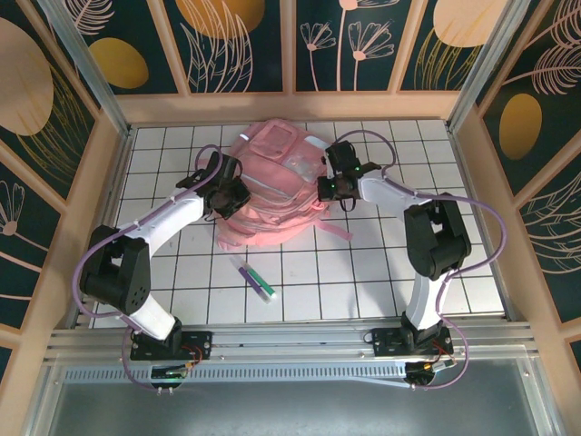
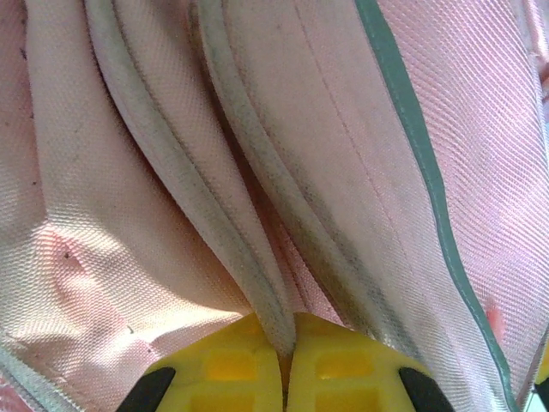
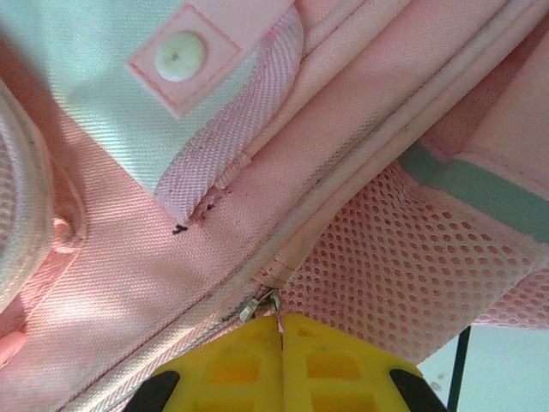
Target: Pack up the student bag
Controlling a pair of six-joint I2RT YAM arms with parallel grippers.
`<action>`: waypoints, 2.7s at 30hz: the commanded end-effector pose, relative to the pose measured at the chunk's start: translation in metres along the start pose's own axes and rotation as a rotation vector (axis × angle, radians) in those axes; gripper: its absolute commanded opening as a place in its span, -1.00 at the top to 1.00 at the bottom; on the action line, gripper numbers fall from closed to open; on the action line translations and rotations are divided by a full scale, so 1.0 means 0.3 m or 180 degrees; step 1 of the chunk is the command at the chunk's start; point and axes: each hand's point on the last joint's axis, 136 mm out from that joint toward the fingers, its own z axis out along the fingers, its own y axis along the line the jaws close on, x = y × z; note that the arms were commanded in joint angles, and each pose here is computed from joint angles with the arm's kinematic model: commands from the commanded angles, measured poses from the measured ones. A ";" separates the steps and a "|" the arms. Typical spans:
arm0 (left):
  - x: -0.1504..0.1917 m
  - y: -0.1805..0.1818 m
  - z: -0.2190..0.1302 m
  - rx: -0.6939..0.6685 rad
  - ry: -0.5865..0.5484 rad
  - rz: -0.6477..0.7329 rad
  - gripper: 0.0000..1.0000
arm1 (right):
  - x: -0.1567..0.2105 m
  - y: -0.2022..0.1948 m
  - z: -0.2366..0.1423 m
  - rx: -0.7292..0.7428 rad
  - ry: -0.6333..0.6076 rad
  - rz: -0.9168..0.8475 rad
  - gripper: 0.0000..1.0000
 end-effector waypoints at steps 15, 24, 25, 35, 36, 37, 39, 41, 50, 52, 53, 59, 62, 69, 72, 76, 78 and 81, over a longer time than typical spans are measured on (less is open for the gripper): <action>-0.118 -0.038 -0.248 0.0034 -0.0481 0.0529 0.10 | -0.007 0.168 -0.252 -0.0952 -0.0488 -0.1281 0.04; -0.119 -0.008 -0.094 -0.0138 -0.0371 -0.0146 0.02 | -0.008 0.211 -0.221 -0.0921 -0.0773 -0.1811 0.00; -0.119 -0.011 -0.082 -0.0116 -0.0366 -0.0177 0.02 | -0.003 0.207 -0.217 -0.0912 -0.0756 -0.1806 0.01; -0.093 -0.013 0.028 0.0003 -0.0219 -0.0408 0.06 | 0.034 0.188 -0.209 -0.0842 -0.0769 -0.1863 0.05; -0.088 -0.006 0.034 -0.0016 -0.0203 -0.0429 0.05 | 0.029 0.190 -0.217 -0.0843 -0.0805 -0.1864 0.05; -0.085 0.003 0.039 -0.0048 -0.0202 -0.0447 0.04 | 0.028 0.193 -0.223 -0.0855 -0.0830 -0.1869 0.05; -0.086 0.028 0.038 -0.0130 -0.0245 -0.0507 0.00 | 0.024 0.195 -0.231 -0.0856 -0.0859 -0.1880 0.05; -0.088 0.050 0.034 -0.0202 -0.0290 -0.0562 -0.07 | 0.024 0.190 -0.233 -0.0834 -0.0859 -0.1872 0.05; -0.080 0.021 0.087 -0.0045 -0.0201 -0.0710 -0.04 | 0.020 0.193 -0.236 -0.0839 -0.0917 -0.1845 0.09; -0.087 0.013 0.090 -0.0025 -0.0219 -0.0734 0.00 | 0.020 0.192 -0.238 -0.0827 -0.0925 -0.1848 0.09; -0.089 0.010 0.088 -0.0023 -0.0227 -0.0741 0.02 | 0.023 0.187 -0.234 -0.0808 -0.0921 -0.1849 0.09; -0.078 0.071 0.169 -0.0276 -0.0209 -0.0750 0.19 | 0.078 0.188 -0.222 -0.0830 -0.0916 -0.2268 0.04; -0.077 0.081 0.180 -0.0320 -0.0211 -0.0784 0.76 | 0.103 0.208 -0.235 -0.0883 -0.1007 -0.2631 0.02; -0.092 0.036 0.069 -0.0266 -0.0219 -0.0843 1.00 | 0.203 0.256 -0.238 -0.1289 -0.1167 -0.3834 -0.07; -0.105 -0.019 -0.013 -0.0077 -0.0242 -0.0862 1.00 | 0.199 0.269 -0.250 -0.1610 -0.1349 -0.4049 -0.10; -0.096 -0.072 -0.055 0.0129 -0.0142 -0.0876 1.00 | 0.131 0.260 -0.208 -0.1667 -0.1478 -0.3944 -0.09; -0.085 -0.078 -0.058 0.0172 -0.0083 -0.0905 1.00 | 0.103 0.257 -0.176 -0.1660 -0.1481 -0.3890 -0.06; -0.067 -0.084 -0.057 0.0244 0.0000 -0.0969 1.00 | 0.091 0.271 -0.144 -0.1787 -0.1446 -0.3831 0.02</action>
